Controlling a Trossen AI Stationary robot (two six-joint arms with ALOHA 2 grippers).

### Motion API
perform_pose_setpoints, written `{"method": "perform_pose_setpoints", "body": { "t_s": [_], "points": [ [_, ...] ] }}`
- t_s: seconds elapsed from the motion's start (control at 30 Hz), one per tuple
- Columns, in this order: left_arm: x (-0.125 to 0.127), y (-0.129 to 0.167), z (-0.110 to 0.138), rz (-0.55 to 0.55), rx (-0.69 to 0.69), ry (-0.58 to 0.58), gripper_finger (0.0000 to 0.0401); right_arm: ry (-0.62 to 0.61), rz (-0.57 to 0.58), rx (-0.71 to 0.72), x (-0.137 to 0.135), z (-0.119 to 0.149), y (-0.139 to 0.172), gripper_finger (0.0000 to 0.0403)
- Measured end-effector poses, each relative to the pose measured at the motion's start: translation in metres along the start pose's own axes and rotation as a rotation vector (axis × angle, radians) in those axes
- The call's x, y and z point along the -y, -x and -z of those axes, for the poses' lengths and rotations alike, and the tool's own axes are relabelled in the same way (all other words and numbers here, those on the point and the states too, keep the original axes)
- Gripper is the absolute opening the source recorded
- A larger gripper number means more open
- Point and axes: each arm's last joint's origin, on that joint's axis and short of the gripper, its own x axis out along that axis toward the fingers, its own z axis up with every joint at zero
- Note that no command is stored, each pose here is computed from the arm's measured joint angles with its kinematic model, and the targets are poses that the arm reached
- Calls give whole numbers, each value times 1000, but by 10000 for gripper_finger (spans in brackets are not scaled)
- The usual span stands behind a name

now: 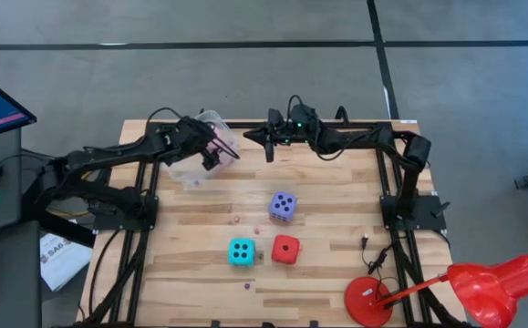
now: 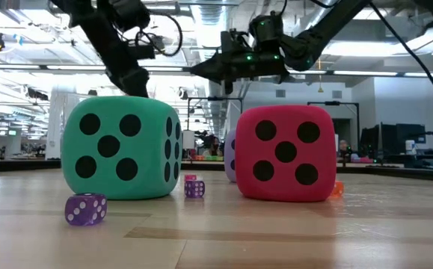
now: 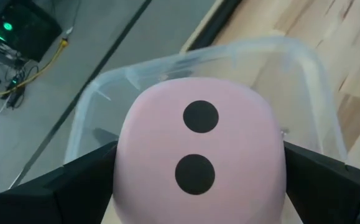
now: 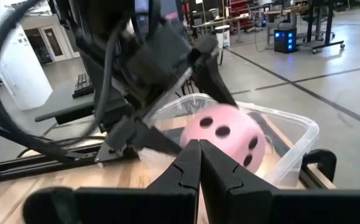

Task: Pick & Place Dice
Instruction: Put the large pink dice into the transparent container

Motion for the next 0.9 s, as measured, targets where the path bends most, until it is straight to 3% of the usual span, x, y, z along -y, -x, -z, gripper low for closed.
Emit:
{"method": "perform_pose_setpoints", "body": {
  "t_s": [0.5,0.7,0.9],
  "points": [
    [13,-7,-14,269,135,27,398,-15,16,-41,7,3,3,0],
    [13,-7,-14,261,140,13,398,-9,17,-35,7,3,3,0],
    [8,-7,-14,130,130,-45,398,28,23,-25,0,-6,-6,0]
  ]
}}
